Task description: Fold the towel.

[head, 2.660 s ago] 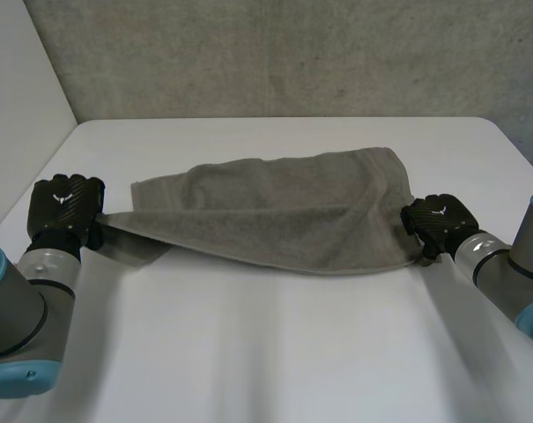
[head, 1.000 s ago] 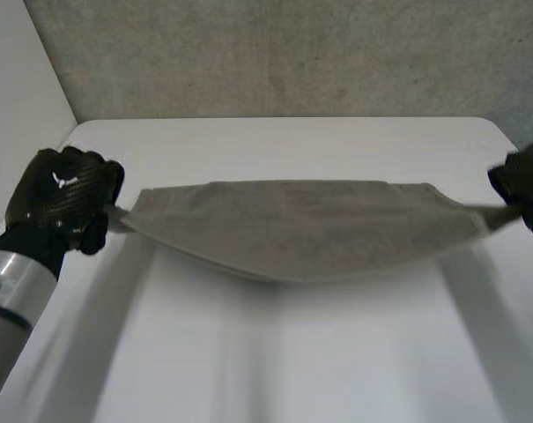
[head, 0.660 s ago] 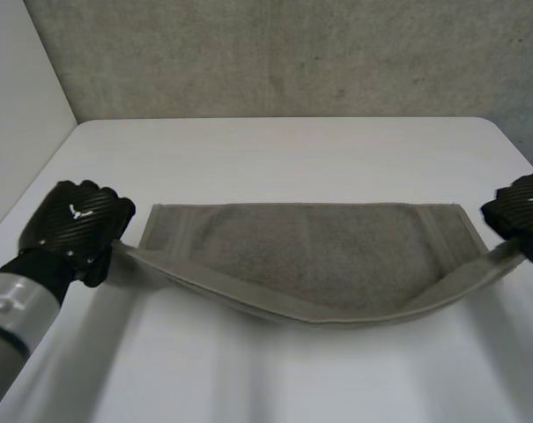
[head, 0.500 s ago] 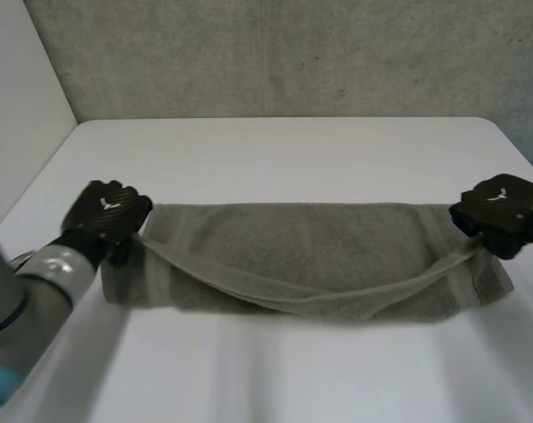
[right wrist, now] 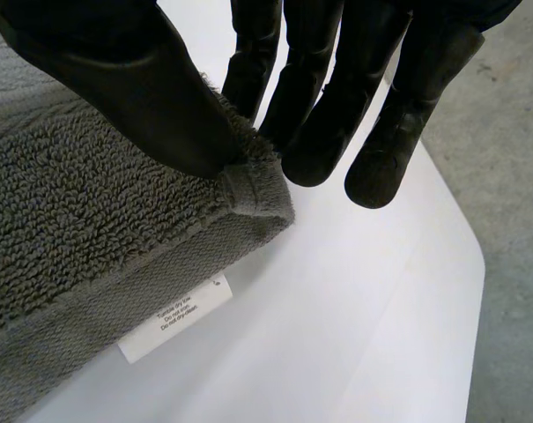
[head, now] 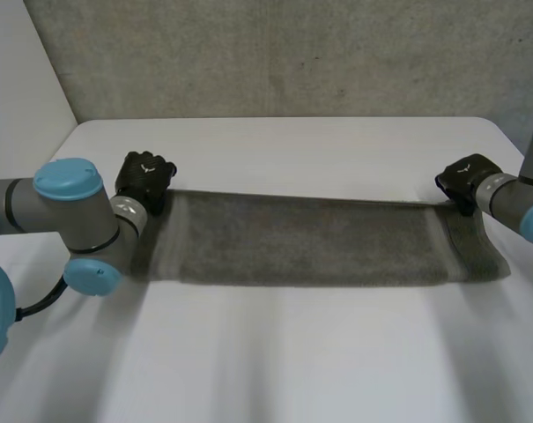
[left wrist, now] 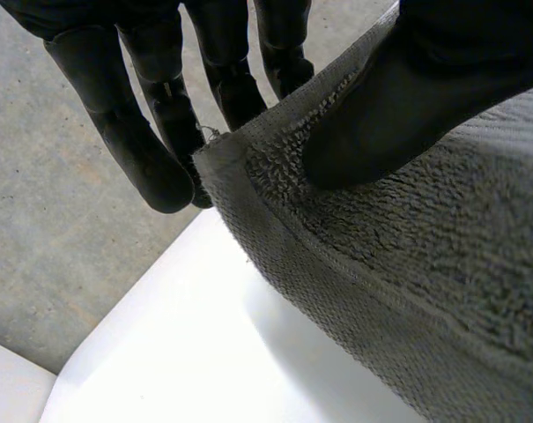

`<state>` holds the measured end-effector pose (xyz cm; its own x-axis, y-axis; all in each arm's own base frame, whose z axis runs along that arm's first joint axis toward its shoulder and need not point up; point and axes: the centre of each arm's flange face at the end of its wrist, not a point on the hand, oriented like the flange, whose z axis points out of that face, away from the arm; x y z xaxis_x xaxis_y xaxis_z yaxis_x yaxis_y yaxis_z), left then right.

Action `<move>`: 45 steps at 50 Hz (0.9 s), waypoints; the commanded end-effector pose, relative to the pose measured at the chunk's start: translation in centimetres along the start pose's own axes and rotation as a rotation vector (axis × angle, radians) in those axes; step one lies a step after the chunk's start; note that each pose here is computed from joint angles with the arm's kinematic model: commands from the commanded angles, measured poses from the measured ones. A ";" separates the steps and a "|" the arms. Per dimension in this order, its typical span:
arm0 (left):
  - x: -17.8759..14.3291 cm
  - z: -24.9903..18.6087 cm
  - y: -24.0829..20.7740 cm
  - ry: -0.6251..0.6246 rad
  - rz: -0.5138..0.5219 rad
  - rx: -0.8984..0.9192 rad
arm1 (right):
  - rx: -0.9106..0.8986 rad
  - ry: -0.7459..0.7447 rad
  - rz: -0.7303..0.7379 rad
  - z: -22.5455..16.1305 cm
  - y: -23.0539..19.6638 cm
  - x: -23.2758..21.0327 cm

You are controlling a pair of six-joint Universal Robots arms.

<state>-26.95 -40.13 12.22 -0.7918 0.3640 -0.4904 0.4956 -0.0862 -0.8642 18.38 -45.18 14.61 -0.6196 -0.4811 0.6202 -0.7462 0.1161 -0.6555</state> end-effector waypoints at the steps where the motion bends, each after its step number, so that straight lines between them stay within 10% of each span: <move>1: 0.8 0.5 0.0 0.008 -0.003 0.016 | 0.055 0.037 0.017 1.2 -1.0 -0.4; 24: -0.8 -6.0 -3.0 -0.051 -0.006 -0.097 | 0.139 0.173 0.101 -5.4 -5.3 3.1; 34: -1.3 -12.7 -4.6 -0.075 -0.196 -0.025 | 0.087 0.041 0.120 -12.5 -2.2 -2.3; 45: -0.6 -13.9 -3.6 -0.094 -0.283 0.031 | 0.078 0.054 0.155 -11.9 2.7 -3.5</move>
<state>-23.26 -27.31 17.83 -0.9218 0.2926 -0.2545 0.2626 -0.0118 -0.9648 16.70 -32.40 17.27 -0.7308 -0.4187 0.5391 -0.6351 0.1274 -0.7619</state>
